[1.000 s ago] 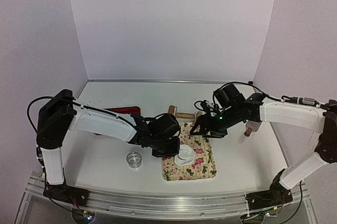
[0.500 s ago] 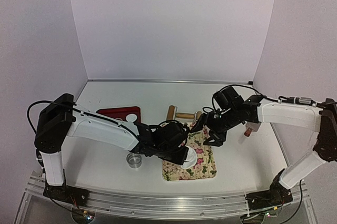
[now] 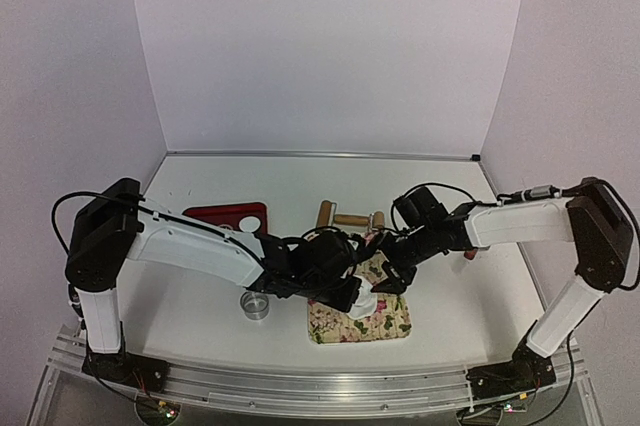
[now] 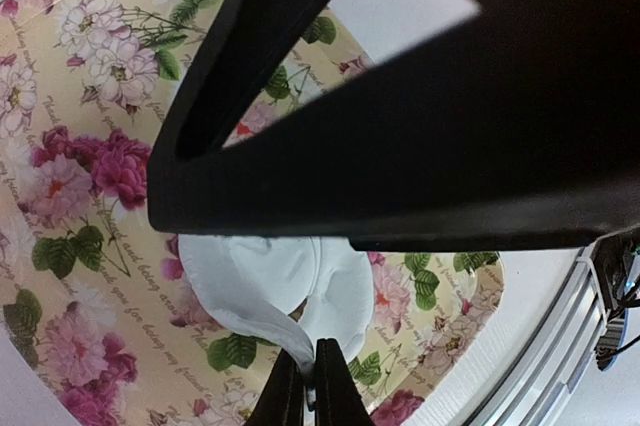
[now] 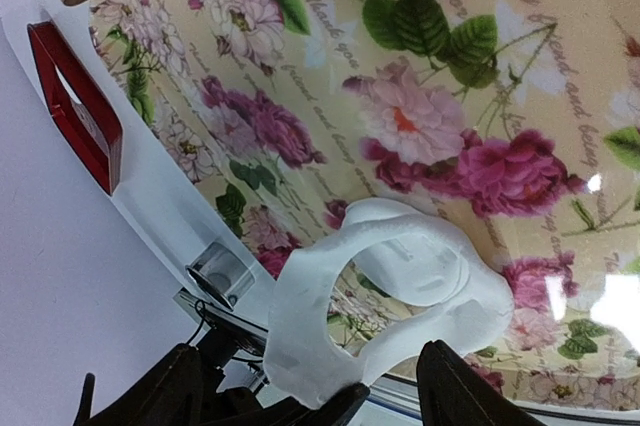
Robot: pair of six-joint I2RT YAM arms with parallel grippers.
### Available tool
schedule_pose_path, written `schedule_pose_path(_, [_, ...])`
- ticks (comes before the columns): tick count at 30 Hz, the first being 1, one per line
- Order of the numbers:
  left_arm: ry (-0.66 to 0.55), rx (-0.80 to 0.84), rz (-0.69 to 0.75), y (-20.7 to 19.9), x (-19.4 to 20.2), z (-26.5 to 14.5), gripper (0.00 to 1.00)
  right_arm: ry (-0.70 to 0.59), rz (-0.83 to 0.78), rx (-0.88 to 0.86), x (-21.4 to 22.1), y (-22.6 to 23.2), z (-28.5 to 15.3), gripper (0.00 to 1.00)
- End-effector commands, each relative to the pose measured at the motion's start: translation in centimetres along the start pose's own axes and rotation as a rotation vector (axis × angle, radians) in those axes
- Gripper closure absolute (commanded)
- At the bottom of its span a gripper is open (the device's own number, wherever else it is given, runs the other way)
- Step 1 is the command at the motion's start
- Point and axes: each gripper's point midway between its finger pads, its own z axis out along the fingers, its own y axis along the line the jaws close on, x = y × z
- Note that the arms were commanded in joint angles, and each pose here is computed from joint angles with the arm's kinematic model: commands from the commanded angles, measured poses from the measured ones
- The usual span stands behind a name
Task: Roll out the dumpling wrappers from the dough
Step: Pass from the left arm to the right
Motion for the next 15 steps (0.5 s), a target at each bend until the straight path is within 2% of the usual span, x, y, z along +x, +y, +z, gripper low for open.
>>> schedule_pose_path(1, [-0.078,0.089,0.064,-3.0,-2.7,-1.9,0.95,0.034,0.019,-0.073,0.0,1.6,1.3,0.36])
schedule_pose_path(5, [-0.083,0.102,0.079,-3.4,-2.9,-1.8,0.94,0.074,0.036,-0.088,0.2,1.5,2.5,0.39])
schedule_pose_path(15, [-0.082,0.109,0.08,-3.7,-3.0,-1.0,0.94,0.159,0.046,-0.144,0.9,1.9,3.8,0.59])
